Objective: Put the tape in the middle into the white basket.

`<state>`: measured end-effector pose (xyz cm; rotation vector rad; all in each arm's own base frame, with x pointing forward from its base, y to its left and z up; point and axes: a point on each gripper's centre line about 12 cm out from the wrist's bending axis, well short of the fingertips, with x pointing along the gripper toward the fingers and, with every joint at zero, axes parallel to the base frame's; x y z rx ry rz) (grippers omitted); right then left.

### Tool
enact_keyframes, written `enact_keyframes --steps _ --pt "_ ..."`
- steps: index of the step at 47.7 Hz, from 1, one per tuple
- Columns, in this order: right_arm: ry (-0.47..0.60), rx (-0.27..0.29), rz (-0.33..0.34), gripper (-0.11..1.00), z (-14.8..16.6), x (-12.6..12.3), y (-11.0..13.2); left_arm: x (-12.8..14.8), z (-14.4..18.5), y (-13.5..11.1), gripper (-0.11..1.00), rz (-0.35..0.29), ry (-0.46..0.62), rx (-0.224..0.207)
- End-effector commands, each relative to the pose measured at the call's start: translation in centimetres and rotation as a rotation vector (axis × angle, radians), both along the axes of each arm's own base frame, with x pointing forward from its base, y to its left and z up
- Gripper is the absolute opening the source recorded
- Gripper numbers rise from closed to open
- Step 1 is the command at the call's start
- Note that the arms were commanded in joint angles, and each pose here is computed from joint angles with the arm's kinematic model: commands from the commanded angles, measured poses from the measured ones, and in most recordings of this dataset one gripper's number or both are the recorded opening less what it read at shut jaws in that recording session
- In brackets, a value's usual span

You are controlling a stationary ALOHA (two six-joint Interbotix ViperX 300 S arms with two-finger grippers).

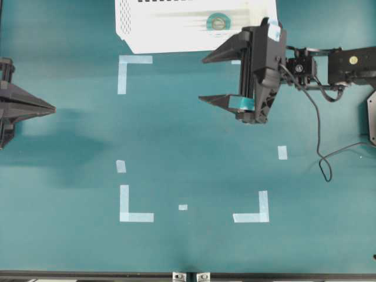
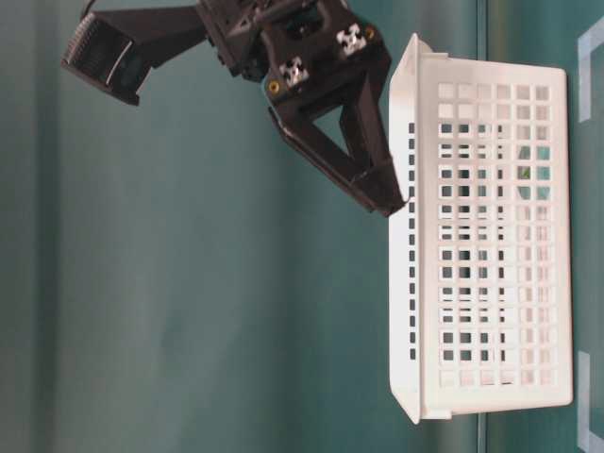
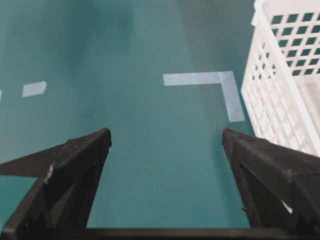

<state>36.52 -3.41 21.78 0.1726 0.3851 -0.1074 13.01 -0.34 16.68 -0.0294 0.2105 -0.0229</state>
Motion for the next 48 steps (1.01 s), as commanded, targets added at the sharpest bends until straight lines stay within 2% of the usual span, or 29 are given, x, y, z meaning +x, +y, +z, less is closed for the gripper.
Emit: enact_keyframes --steps 1,14,48 --pt "-0.043 -0.004 0.004 0.99 1.5 -0.2 0.1 0.2 0.5 0.0 -0.11 0.002 -0.014 -0.003" --pt "-0.079 -0.009 0.009 0.99 2.8 -2.0 0.5 0.2 0.5 0.0 -0.11 0.002 -0.014 -0.002" --pt "-0.116 -0.016 0.008 0.99 2.9 -9.1 1.1 0.2 0.5 0.1 -0.11 0.010 -0.017 -0.002"
